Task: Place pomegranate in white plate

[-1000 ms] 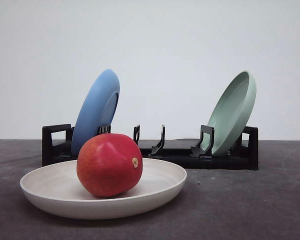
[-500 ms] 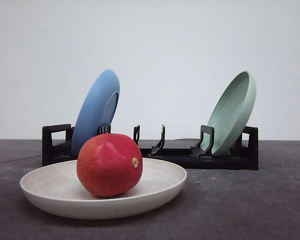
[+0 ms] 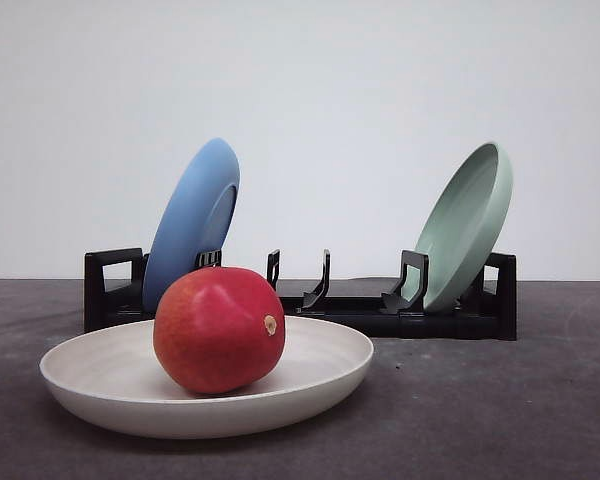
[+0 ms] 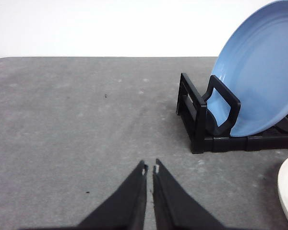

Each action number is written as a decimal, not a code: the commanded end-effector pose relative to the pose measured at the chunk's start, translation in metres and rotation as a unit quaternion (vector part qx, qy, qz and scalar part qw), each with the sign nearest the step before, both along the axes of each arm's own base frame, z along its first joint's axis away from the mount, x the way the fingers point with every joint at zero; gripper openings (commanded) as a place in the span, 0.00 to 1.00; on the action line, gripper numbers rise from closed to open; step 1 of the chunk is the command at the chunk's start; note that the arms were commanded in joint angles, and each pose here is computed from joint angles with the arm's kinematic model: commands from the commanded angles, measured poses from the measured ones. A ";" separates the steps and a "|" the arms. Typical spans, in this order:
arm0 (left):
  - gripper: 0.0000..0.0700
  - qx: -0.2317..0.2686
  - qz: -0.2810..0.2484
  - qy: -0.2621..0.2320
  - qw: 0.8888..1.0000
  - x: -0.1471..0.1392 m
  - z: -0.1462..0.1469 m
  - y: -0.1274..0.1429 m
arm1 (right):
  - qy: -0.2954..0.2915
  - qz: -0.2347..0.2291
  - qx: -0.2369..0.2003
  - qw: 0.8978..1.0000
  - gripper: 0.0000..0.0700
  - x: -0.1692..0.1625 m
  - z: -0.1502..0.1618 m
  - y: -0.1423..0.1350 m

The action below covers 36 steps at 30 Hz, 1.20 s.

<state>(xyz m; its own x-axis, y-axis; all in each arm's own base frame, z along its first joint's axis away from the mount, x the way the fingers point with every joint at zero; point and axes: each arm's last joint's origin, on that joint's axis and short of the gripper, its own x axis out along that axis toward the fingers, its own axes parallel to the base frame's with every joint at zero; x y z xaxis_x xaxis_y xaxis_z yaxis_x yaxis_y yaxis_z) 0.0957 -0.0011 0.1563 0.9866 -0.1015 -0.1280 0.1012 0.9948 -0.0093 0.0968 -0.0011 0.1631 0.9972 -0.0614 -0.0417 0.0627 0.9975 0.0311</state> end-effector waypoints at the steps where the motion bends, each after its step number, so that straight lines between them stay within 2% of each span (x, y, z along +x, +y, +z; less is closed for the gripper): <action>1: 0.00 0.004 0.000 -0.001 1.000 0.001 -0.002 0.000 | -0.003 0.000 0.006 1.000 0.04 0.000 0.000 0.000; 36: 0.00 0.004 0.000 -0.001 1.000 0.001 -0.002 0.000 | -0.003 0.000 0.006 1.000 0.04 0.000 0.000 0.000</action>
<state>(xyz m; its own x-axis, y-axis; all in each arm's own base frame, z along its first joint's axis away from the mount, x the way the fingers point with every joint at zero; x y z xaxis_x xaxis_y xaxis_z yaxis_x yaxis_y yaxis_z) 0.0957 -0.0010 0.1564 0.9866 -0.1012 -0.1278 0.1009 0.9949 -0.0092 0.0968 -0.0011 0.1631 0.9973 -0.0610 -0.0417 0.0623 0.9976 0.0311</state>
